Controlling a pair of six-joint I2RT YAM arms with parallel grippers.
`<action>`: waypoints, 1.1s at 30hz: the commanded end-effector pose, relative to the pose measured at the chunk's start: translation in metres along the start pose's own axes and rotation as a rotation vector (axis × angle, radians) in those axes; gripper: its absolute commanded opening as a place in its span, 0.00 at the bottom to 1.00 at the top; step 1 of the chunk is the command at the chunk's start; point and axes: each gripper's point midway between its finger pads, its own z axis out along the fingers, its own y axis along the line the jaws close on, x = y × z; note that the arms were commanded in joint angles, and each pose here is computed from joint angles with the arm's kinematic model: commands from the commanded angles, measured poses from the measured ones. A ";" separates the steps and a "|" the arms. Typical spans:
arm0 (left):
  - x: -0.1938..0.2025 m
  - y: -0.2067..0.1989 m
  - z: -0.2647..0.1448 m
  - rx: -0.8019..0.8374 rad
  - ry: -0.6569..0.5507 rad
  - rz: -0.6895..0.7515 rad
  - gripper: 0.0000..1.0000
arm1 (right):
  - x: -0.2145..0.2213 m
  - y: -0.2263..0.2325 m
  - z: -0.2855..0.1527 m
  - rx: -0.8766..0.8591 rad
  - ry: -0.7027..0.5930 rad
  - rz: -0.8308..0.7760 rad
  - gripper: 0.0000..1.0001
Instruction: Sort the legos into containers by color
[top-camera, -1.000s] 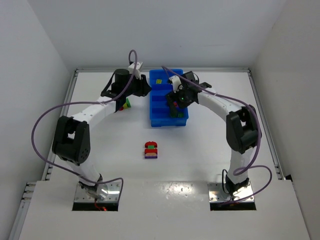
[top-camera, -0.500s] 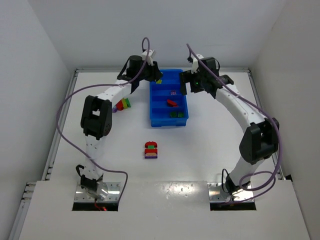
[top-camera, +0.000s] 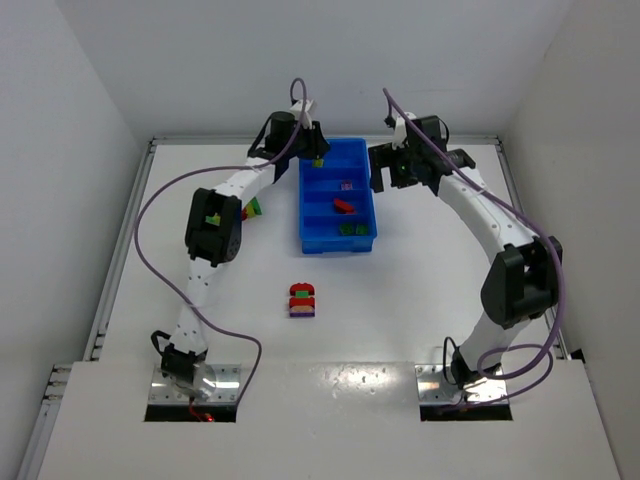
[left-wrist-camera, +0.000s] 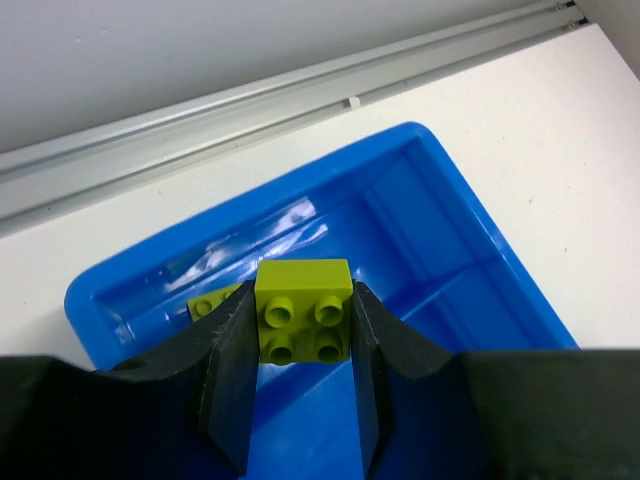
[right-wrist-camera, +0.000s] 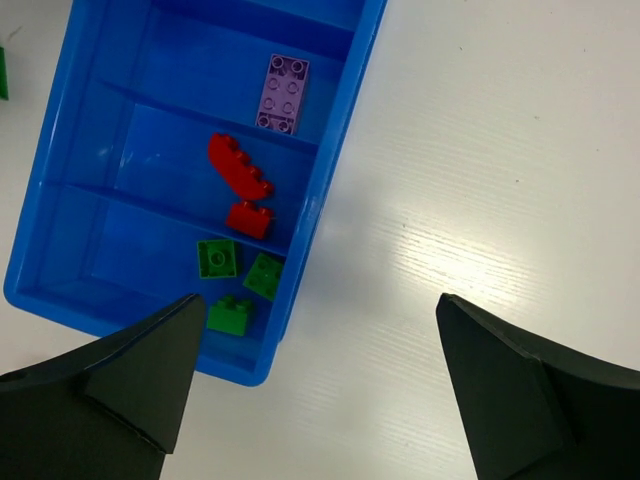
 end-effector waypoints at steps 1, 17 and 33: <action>-0.023 -0.004 0.006 0.010 -0.057 0.005 0.01 | -0.013 -0.002 -0.006 0.006 -0.034 -0.031 0.96; -0.039 -0.035 -0.006 0.141 -0.067 -0.015 0.62 | 0.007 0.003 -0.005 -0.045 0.005 -0.034 0.75; -0.167 -0.100 -0.214 0.349 -0.197 -0.168 0.99 | 0.056 0.059 -0.072 -0.319 -0.072 -0.253 0.65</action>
